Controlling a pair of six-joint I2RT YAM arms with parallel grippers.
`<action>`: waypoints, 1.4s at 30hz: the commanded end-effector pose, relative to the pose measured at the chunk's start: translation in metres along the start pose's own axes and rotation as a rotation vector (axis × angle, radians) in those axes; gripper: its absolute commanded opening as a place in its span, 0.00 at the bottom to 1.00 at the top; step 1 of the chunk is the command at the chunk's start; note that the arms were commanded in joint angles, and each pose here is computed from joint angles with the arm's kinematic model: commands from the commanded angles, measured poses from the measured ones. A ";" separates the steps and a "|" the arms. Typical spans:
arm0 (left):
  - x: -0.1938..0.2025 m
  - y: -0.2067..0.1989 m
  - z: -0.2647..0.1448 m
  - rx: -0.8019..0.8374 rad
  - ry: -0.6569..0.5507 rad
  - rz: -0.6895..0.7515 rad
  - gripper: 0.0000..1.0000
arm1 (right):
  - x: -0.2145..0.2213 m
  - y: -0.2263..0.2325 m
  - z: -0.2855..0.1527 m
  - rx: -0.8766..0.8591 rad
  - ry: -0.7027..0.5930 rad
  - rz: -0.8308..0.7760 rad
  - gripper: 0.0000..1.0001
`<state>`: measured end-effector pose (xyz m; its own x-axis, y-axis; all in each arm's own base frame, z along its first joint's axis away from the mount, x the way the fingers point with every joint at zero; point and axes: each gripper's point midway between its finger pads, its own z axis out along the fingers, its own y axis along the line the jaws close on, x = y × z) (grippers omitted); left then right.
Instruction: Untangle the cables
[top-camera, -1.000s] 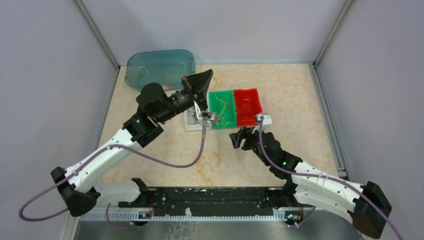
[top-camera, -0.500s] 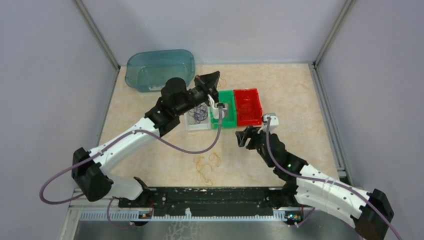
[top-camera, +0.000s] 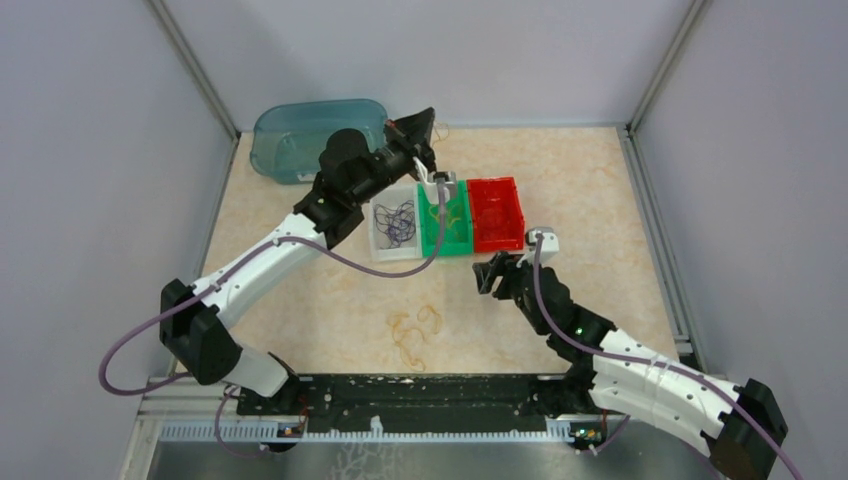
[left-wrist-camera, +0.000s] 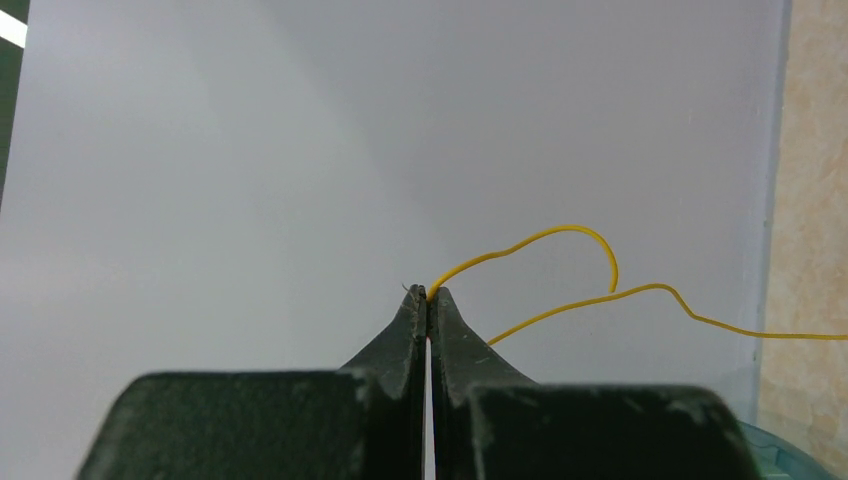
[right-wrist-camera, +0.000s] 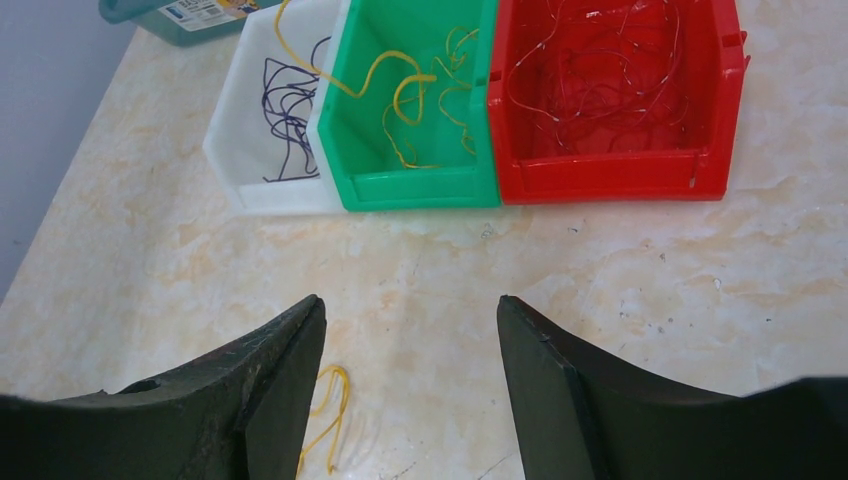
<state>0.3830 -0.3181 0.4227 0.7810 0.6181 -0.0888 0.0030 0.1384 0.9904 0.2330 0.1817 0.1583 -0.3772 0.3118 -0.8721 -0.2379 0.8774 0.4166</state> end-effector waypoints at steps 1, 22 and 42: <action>0.008 0.019 0.006 -0.059 -0.001 0.005 0.00 | -0.010 0.001 0.001 0.000 -0.037 0.030 0.64; 0.031 -0.159 0.001 0.349 0.129 -0.307 0.00 | -0.015 -0.009 -0.007 0.032 -0.055 0.028 0.63; 0.023 -0.272 0.004 0.728 0.193 -0.434 0.00 | -0.008 -0.020 -0.009 0.064 -0.040 0.040 0.63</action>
<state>0.4027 -0.3360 0.1559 0.5241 0.7514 -0.4009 0.6829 -0.0894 0.7250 0.2296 0.1623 0.1513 -0.3758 0.3232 -0.8685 -0.1851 0.8922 0.4120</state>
